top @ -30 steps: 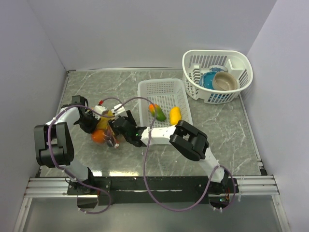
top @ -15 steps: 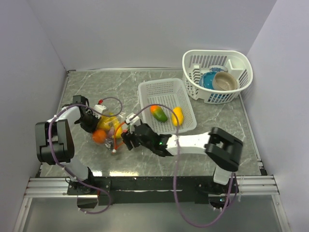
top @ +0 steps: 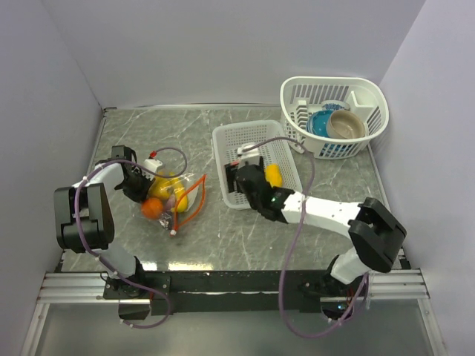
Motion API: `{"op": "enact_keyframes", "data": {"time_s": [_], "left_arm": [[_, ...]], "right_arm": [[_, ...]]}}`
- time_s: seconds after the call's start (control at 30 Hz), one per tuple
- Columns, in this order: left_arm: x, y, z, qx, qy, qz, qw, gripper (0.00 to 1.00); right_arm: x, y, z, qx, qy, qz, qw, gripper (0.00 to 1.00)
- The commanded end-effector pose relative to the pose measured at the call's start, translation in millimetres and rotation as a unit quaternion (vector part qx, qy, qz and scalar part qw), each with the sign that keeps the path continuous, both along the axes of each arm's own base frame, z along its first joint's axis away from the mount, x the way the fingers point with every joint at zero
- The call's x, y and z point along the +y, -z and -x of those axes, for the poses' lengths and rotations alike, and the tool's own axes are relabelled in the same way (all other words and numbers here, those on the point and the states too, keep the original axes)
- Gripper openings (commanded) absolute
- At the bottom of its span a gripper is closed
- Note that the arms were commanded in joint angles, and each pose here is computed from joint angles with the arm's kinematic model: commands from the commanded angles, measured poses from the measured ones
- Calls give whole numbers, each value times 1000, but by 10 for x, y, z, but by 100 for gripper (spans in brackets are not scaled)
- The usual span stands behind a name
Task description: Open the zip-top bag and remove the fake food
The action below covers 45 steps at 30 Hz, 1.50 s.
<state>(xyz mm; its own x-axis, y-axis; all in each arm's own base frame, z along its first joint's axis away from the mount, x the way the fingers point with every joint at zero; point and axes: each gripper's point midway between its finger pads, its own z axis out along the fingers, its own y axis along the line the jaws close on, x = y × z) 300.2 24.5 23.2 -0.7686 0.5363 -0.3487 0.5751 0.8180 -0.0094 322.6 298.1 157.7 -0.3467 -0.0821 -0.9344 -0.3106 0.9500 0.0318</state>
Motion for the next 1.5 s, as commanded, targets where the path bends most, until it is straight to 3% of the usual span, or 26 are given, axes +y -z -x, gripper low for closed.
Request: {"op": "enact_keyframes", "data": {"time_s": [0.0, 0.03, 0.07, 0.17, 0.33, 0.37, 0.47, 0.5, 0.57, 0.63, 0.87, 1.07, 1.1, 1.17, 1.33, 1.47], "left_arm": [[-15, -206, -141, -33, -3, 5, 999, 1], [-24, -200, -133, -31, -3, 6, 999, 1], [-28, -209, -139, -32, -4, 9, 999, 1], [-48, -203, -143, -28, -6, 14, 1000, 1], [-50, -199, -169, -28, -6, 14, 999, 1], [-47, -189, -163, -26, -7, 15, 1000, 1], [-51, -175, -165, -27, -7, 15, 1000, 1], [-41, -162, -161, -25, -8, 12, 1000, 1], [-30, -145, -159, -24, -8, 10, 1000, 1], [-21, -131, -158, -23, -8, 7, 1000, 1], [-19, -101, -152, -22, -7, 6, 1000, 1], [-8, -74, -142, -21, -6, 4, 1000, 1], [-9, -65, -135, -19, -6, 4, 1000, 1], [-13, -62, -142, -20, -5, 4, 1000, 1], [-9, -61, -150, -20, -5, 4, 1000, 1], [-16, -65, -148, -20, -6, 6, 1000, 1]], "right_arm": [[-660, 42, -244, -9, 155, 27, 987, 70], [-691, 41, -241, -9, 160, 25, 987, 92], [-695, 23, -240, -10, 157, 23, 987, 97], [-501, -151, -136, -20, 103, 11, 994, 100], [69, -306, 213, -45, 2, 57, 997, 97], [215, -273, 294, -35, -32, 50, 998, 93], [638, -128, 611, -27, -122, 35, 991, 54], [735, -113, 657, -26, -135, 29, 990, 29], [915, 1, 754, -1, -160, 22, 987, 16], [1081, 135, 761, 15, -174, 26, 984, 15], [1651, 330, 697, 42, -211, 9, 977, 26], [2006, 430, 640, 66, -233, -1, 970, 50], [2037, 450, 624, 71, -235, -2, 969, 58], [2141, 492, 627, 81, -247, -5, 965, 62], [2256, 686, 606, 100, -254, 17, 962, 84], [2248, 971, 544, 120, -235, 54, 963, 85]]}}
